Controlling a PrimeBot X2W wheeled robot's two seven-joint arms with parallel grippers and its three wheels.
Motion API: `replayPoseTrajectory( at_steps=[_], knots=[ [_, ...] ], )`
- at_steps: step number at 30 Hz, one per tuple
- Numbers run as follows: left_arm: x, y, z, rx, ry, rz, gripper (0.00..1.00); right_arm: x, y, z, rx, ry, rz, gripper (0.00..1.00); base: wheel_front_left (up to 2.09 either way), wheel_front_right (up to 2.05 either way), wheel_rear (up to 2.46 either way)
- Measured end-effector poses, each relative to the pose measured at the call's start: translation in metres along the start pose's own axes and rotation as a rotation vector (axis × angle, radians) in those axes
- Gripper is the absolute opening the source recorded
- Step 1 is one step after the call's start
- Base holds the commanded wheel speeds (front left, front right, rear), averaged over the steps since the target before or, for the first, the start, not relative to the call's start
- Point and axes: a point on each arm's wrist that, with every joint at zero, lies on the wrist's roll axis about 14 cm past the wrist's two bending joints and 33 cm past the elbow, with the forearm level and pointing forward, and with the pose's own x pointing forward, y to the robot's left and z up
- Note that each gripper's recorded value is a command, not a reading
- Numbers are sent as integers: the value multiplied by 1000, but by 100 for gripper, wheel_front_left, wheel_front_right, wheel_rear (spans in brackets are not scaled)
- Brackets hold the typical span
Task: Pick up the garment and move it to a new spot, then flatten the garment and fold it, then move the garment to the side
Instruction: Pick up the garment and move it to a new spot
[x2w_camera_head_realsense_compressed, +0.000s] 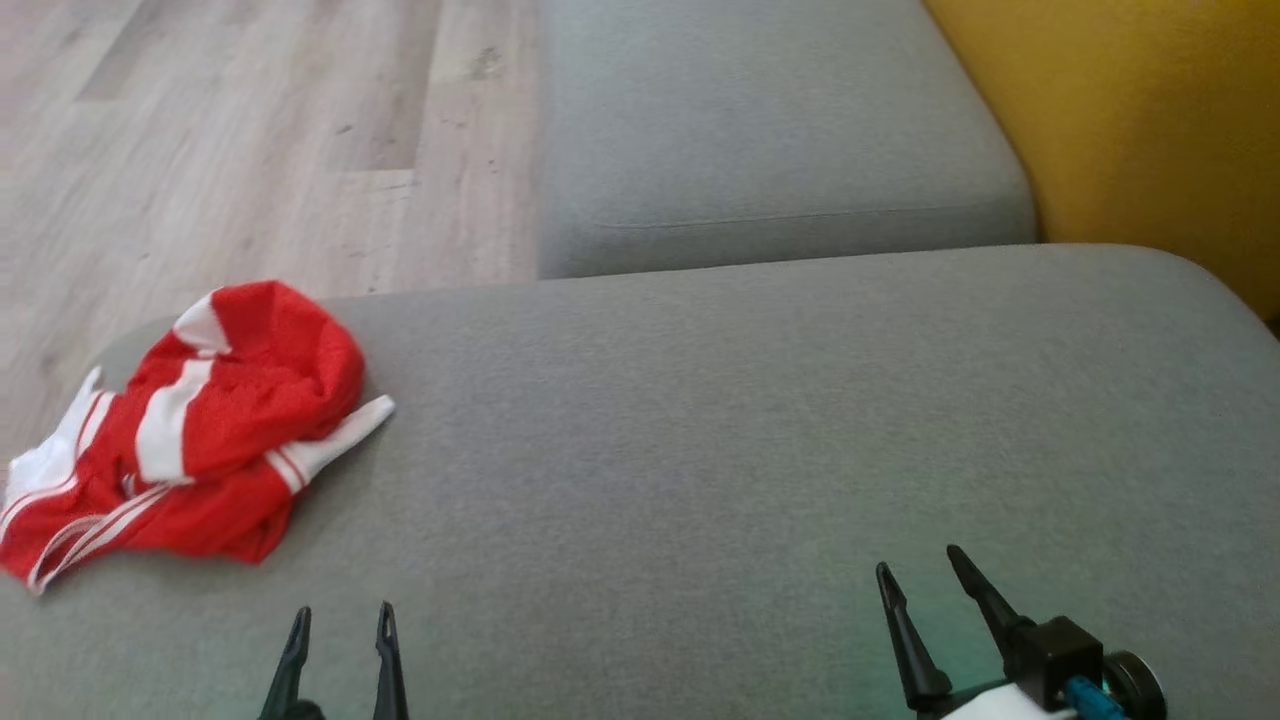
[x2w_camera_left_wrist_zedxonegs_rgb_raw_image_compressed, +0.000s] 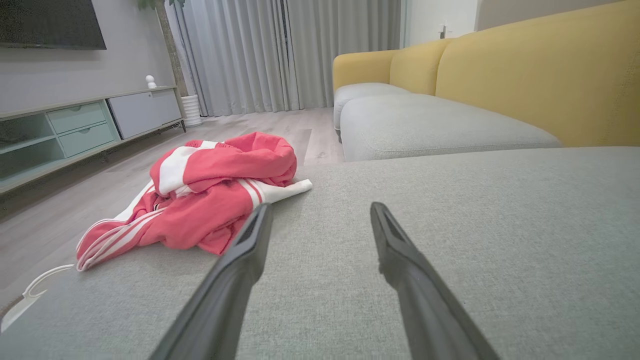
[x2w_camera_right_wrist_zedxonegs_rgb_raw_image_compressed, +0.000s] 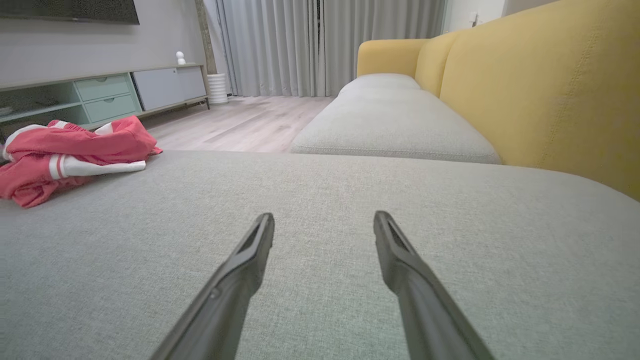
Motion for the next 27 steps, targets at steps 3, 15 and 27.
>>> replayPoseTrajectory(
  at_steps=[3, 15, 27],
  knots=[
    [-5, 9, -3, -1, 5, 28, 100, 5, 8, -1, -5, 6, 30, 100, 0, 0, 0],
    [-42, 69, -9, -5, 7, 251, 100, 28, 59, -6, -15, 43, 221, 100, 0, 0, 0],
    [-73, 109, -15, 22, 44, 417, 100, 46, 92, -14, -9, 80, 342, 100, 0, 0, 0]
  ],
)
